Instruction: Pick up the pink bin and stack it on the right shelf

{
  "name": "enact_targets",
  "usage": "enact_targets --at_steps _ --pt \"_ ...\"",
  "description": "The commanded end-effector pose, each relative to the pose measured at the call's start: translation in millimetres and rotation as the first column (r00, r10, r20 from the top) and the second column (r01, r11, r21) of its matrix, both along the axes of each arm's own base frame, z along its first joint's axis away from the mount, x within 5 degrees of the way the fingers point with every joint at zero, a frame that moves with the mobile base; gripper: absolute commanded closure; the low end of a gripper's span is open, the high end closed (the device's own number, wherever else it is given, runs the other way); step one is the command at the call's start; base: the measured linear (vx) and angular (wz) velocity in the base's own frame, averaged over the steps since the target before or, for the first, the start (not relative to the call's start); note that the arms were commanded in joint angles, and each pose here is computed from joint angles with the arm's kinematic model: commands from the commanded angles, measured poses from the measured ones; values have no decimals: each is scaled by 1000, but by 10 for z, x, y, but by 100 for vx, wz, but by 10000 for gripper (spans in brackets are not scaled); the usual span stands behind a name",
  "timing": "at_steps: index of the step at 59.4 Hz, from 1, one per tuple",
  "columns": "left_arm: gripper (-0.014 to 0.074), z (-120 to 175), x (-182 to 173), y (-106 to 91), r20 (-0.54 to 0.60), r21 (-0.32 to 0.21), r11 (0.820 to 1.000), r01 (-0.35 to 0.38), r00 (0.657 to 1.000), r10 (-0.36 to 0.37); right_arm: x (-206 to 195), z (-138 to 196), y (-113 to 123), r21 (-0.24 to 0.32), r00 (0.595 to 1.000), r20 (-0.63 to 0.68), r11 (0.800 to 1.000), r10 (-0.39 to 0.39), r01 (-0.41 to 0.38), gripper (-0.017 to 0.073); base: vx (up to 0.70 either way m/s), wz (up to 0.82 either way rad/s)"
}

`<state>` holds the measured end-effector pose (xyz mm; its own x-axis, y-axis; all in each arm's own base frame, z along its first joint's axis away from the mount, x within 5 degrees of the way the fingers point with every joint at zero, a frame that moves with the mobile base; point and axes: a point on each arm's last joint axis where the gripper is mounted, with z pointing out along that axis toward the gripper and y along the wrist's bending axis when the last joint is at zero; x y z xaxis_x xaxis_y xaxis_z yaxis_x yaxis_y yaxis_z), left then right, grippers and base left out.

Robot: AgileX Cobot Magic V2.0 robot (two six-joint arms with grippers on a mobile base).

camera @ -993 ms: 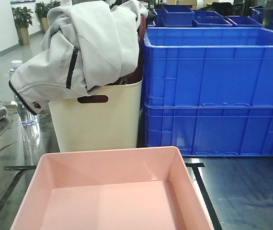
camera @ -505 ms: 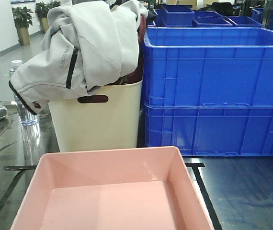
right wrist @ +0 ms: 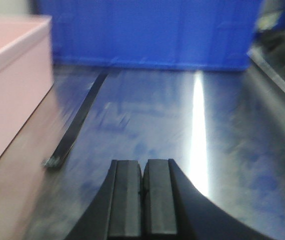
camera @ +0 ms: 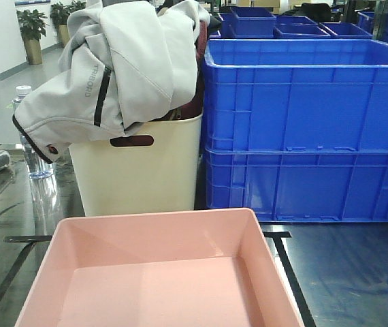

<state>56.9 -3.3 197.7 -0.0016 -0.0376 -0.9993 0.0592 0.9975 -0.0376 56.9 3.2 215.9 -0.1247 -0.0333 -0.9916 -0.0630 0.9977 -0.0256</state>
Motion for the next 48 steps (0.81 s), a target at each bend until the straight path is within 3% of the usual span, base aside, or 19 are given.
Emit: enact_targets --at_steps 1,11,24,48 --pt "599 49 -12 0 95 -15 1000 1 995 0 -25 138 -18 27 980 194 999 -36 32 568 0 0" --pt "599 49 -12 0 95 -15 1000 1 995 0 -12 6 -29 67 951 303 997 -60 41 568 0 0" --pt "599 49 -12 0 95 -15 1000 1 995 0 -29 -10 -17 -20 945 327 999 -34 43 568 0 0" --pt "599 49 -12 0 95 -15 1000 1 995 0 -26 -19 -7 -13 949 316 1000 -19 24 568 0 0"
